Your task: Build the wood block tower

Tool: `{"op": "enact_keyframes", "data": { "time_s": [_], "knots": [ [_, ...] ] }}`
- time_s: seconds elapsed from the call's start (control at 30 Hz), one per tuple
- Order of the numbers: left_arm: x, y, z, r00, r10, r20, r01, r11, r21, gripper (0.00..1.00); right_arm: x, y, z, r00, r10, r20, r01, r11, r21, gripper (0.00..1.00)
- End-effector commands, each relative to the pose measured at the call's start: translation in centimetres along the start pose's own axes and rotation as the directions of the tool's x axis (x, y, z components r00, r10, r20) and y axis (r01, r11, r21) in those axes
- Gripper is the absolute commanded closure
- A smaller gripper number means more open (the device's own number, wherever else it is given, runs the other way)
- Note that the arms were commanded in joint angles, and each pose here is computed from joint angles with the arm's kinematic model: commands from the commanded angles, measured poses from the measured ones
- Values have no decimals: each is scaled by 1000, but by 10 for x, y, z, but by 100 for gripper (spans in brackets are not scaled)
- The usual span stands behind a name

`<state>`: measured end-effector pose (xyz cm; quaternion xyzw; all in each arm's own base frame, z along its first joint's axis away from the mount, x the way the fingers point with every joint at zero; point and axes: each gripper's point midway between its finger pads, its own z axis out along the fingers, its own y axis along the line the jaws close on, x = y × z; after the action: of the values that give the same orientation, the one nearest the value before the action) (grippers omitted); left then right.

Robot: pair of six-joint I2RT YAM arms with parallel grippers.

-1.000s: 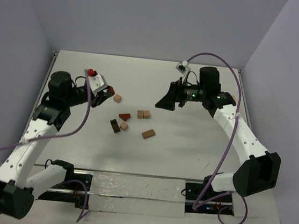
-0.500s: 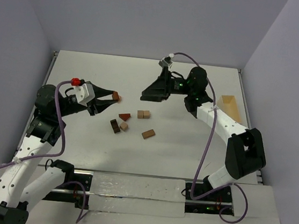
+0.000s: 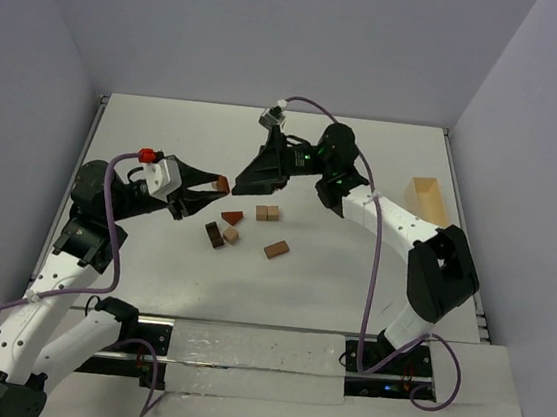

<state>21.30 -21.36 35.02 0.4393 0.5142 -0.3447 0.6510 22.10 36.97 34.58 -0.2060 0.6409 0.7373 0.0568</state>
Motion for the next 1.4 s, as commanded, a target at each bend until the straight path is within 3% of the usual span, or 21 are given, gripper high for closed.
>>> {"op": "enact_keyframes", "data": {
  "time_s": [0.0, 0.27, 0.57, 0.93, 1.07, 1.37],
  "knots": [
    [-14, 4, 2, 998, 33, 49, -33, 999, -18, 100, -8, 21, 9, 999, -49, 7, 49, 998, -51, 1],
    [-11, 4, 4, 998, 28, 50, -27, 999, -21, 100, 0, 26, 23, 1000, -14, -22, 12, 995, -95, 9],
    [-8, 5, 5, 999, 19, 46, -18, 1000, -24, 100, -1, 32, 26, 1000, -3, -28, 0, 991, -134, 36],
    [-8, 3, 5, 999, 15, 46, -14, 1000, -17, 100, -5, 32, 27, 1000, 4, -22, -7, 990, -141, 41],
    [-7, 2, 5, 999, 15, 45, -14, 1000, -17, 100, -6, 32, 28, 1000, 2, -20, -5, 990, -142, 48],
    [-4, 2, 4, 999, 14, 35, -13, 1000, -20, 99, -9, 30, 24, 1000, -2, -1, 2, 991, -136, 73]
  ]
}}
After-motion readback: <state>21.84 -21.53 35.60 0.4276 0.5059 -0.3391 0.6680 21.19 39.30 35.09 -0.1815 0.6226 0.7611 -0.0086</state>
